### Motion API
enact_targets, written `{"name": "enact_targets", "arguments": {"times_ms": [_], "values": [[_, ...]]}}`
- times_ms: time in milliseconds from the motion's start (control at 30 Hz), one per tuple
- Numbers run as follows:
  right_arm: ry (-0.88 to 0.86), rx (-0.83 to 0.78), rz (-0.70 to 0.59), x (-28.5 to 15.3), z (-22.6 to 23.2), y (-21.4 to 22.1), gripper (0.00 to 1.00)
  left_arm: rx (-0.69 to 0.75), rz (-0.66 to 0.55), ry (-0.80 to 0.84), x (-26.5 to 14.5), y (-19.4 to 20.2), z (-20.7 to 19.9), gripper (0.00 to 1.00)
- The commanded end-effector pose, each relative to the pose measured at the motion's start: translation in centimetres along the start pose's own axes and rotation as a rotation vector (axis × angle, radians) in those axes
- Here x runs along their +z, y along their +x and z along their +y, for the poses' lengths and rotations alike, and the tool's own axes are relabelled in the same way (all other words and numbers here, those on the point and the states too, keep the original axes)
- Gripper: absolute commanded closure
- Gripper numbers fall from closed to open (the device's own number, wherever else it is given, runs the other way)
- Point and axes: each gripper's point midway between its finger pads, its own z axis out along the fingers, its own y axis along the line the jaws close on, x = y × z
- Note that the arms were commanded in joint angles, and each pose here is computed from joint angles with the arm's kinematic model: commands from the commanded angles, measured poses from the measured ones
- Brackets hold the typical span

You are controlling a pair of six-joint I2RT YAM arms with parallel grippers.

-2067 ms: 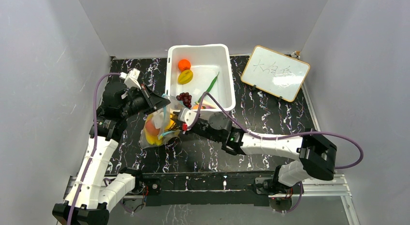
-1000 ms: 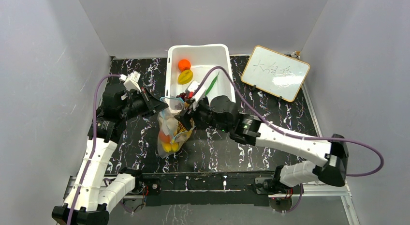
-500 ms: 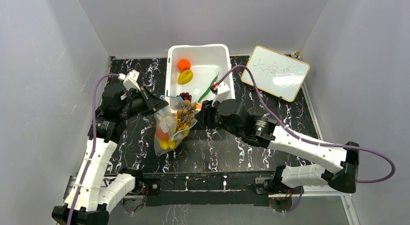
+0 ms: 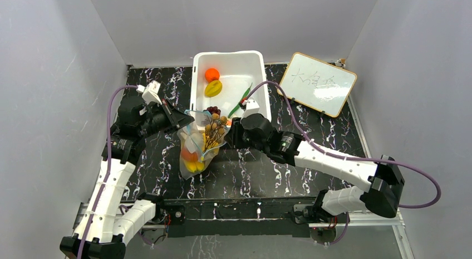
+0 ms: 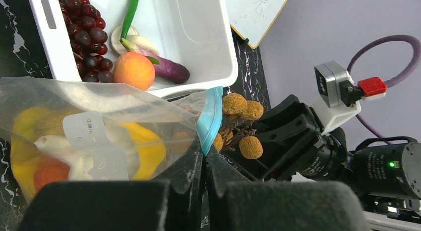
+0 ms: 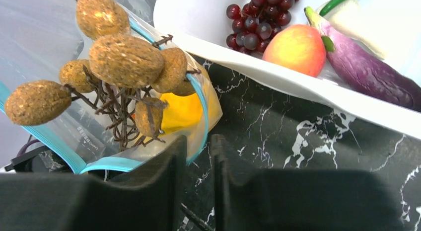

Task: Place the food in the zip-top bag and seal the zipper
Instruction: Adjust the zipper food storage bag at the center of the board.

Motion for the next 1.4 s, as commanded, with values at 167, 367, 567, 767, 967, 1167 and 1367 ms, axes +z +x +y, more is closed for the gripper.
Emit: {"name": "enact_targets", "arguments": {"times_ms": [167,367,567,767,967,1167,1367], "values": [[-0.151,-0.02,-0.157,-1.3,4.2,-6.2,1.0,0.054,-0.028,0.029,-0.5,-0.5,-0.8,1.0],[-0.208,-0.009,-0.189,-3.3,6.5,-9.1,1.0,0.112,-0.032,-0.065,-1.0,-0.4,0.9,1.0],[-0.159,0.021,-0.265,-1.9,3.5,-9.1,1.0,0.142,-0.017,-0.116,-1.1,-0.2,2.0,1.0],[-0.235,0.036,-0.291,-3.2,5.5,-10.9,1.0,0.151,-0.031,-0.088,-2.1,-1.0,0.3,1.0],[-0.247,0.077,-0.233,-2.2,5.3,-9.0,1.0,0.148,-0.086,-0.019,-3.6,-1.8,-2.2,1.0],[-0.382,0.064,-0.13,-1.2,7.6,-6.2,1.0,0.12,-0.01,-0.144,-2.7,0.7,2.0,1.0],[-0.295,-0.023,-0.122,0.0,6.6,-6.5,0.85,0.157,-0.002,-0.155,-2.1,0.9,2.9,1.0]]}}
